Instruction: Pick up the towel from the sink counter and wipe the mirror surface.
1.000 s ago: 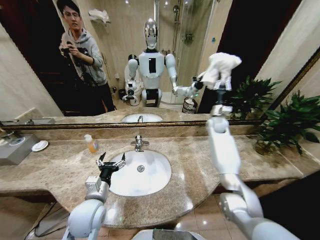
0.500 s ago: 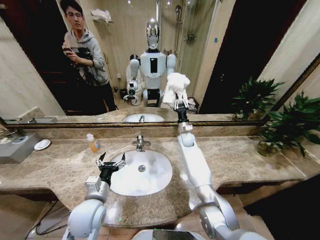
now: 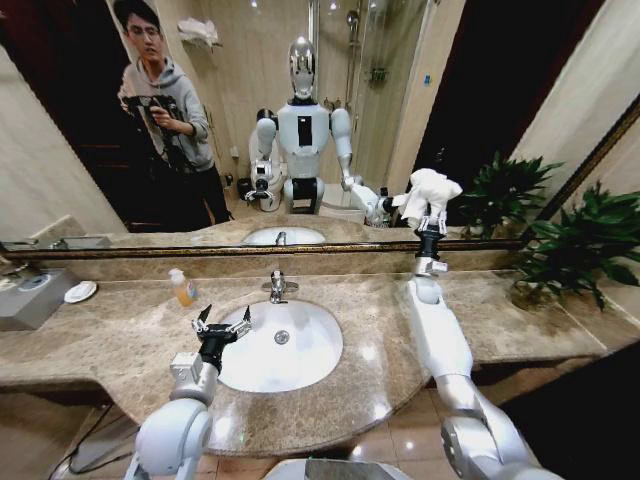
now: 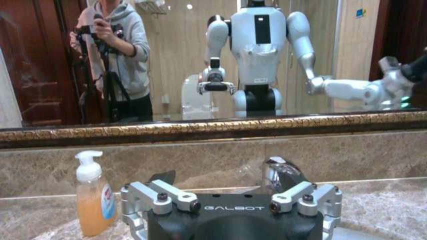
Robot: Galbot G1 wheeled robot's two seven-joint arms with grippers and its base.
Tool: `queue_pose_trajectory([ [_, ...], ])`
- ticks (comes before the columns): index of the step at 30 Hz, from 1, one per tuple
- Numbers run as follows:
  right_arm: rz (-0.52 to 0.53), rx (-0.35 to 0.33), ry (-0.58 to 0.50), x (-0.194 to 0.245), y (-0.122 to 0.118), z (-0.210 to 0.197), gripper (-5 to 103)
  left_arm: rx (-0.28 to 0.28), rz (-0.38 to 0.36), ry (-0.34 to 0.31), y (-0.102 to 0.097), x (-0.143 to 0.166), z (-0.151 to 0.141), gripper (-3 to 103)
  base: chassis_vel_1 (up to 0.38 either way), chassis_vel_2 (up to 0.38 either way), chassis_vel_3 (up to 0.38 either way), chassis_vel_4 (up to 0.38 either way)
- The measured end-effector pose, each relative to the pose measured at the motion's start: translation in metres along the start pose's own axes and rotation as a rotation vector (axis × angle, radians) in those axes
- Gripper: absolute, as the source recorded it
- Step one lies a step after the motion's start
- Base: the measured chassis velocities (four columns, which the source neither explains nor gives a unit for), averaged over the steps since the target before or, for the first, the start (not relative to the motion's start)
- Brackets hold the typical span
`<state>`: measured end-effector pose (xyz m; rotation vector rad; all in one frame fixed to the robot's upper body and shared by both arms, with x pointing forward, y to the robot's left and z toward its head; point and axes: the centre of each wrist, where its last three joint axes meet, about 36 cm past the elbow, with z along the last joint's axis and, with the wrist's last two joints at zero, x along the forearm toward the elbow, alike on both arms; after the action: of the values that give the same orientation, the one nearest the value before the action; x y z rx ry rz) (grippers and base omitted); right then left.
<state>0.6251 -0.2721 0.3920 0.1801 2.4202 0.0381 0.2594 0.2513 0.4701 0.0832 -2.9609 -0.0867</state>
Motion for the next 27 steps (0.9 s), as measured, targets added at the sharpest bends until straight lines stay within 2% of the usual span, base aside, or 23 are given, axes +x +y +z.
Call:
queue_pose_trajectory([
  [1,-0.021,-0.014,0.002,0.006,0.015,0.002,14,0.000,0.000,0.000,0.000,0.000,0.000,100,0.000,0.000,0.000,0.000],
  [2,-0.021,-0.014,0.002,0.006,0.015,0.002,14,0.000,0.000,0.000,0.000,0.000,0.000,100,0.000,0.000,0.000,0.000],
  [3,-0.062,-0.038,0.004,0.018,0.042,0.005,14,0.000,0.000,0.000,0.000,0.000,0.000,100,0.000,0.000,0.000,0.000],
  [4,-0.089,-0.054,0.003,0.025,0.058,0.006,14,0.000,0.000,0.000,0.000,0.000,0.000,100,0.000,0.000,0.000,0.000],
  [5,-0.089,-0.054,0.003,0.025,0.058,0.006,14,0.000,0.000,0.000,0.000,0.000,0.000,100,0.000,0.000,0.000,0.000],
  [7,-0.181,-0.078,0.003,0.047,0.097,0.008,14,0.000,0.000,0.000,0.000,0.000,0.000,100,0.000,0.000,0.000,0.000],
  [11,-0.260,-0.054,0.013,0.067,0.105,0.014,14,0.000,0.000,0.000,0.000,0.000,0.000,100,0.000,0.000,0.000,0.000],
  [13,-0.266,-0.051,0.016,0.070,0.105,0.015,14,0.000,0.000,0.000,0.000,0.000,0.000,100,0.000,0.000,0.000,0.000],
  [18,-0.217,-0.058,0.018,0.069,0.096,0.017,14,0.000,0.000,0.000,0.000,0.000,0.000,100,0.000,0.000,0.000,0.000],
  [19,-0.172,-0.067,0.017,0.067,0.089,0.016,14,0.000,0.000,0.000,0.000,0.000,0.000,100,0.000,0.000,0.000,0.000],
  [21,-0.100,-0.055,0.017,0.061,0.060,0.016,14,0.000,0.000,0.000,0.000,0.000,0.000,100,0.000,0.000,0.000,0.000],
  [22,-0.100,-0.055,0.017,0.061,0.060,0.016,14,0.000,0.000,0.000,0.000,0.000,0.000,100,0.000,0.000,0.000,0.000],
  [24,-0.001,-0.021,0.023,0.054,0.014,0.016,14,0.000,0.000,0.000,0.000,0.000,0.000,100,0.000,0.000,0.000,0.000],
  [26,0.014,-0.017,0.024,0.053,0.007,0.015,14,0.000,0.000,0.000,0.000,0.000,0.000,100,0.000,0.000,0.000,0.000],
  [27,0.070,-0.004,0.025,0.046,-0.019,0.014,14,0.000,0.000,0.000,0.000,0.000,0.000,100,0.000,0.000,0.000,0.000],
])
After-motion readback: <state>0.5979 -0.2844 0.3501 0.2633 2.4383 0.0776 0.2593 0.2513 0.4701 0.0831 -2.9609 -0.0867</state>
